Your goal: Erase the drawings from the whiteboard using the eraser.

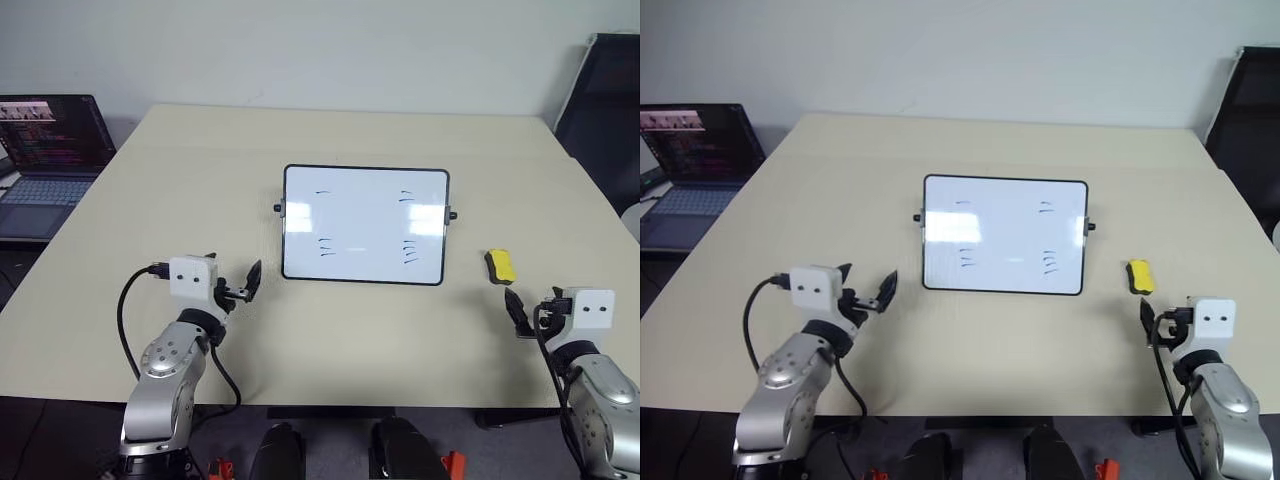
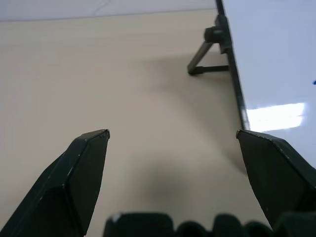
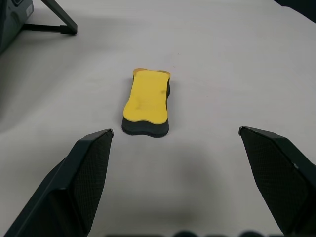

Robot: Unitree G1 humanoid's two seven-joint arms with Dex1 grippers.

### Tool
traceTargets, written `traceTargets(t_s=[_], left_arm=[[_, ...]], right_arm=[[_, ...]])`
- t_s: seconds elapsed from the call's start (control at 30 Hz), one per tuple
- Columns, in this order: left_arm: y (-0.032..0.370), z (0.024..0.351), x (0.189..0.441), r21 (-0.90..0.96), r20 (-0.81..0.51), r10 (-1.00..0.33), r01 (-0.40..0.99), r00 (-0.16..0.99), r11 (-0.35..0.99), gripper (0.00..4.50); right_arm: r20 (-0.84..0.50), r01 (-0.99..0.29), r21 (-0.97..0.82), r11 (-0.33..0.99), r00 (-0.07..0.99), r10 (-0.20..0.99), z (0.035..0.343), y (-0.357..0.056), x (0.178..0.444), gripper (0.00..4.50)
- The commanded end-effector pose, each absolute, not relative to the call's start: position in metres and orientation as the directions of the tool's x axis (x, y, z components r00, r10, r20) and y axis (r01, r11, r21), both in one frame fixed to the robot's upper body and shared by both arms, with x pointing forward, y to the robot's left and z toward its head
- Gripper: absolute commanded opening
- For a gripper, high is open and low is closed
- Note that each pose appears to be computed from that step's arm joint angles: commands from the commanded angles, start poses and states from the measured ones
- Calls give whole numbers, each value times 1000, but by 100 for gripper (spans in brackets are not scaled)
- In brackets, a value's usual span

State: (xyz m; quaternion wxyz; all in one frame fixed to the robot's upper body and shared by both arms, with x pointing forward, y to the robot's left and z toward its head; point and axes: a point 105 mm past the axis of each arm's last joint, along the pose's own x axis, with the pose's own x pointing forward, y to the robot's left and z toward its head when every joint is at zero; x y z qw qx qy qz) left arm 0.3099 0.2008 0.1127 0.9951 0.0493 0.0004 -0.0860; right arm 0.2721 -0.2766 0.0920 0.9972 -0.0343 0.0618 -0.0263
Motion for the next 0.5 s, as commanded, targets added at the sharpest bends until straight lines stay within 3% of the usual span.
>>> traceTargets(t_s=[0.03, 0.27, 0.43, 0.5], left_arm=[[192, 127, 313, 131, 54, -224, 216, 973, 968, 450], [197, 133, 318, 124, 73, -246, 236, 966, 964, 450], [196, 148, 319, 116, 103, -342, 330, 934, 937, 450], [182, 157, 317, 132, 111, -460, 446, 881, 885, 450]], right_arm=[[-109, 49, -77, 996, 992, -57, 102, -275, 271, 447], [-103, -60, -112, 992, 993, 49, 107, -249, 273, 447], [-110, -95, -51, 994, 990, 89, 111, -243, 277, 447], [-134, -105, -82, 991, 987, 94, 113, -241, 284, 447]])
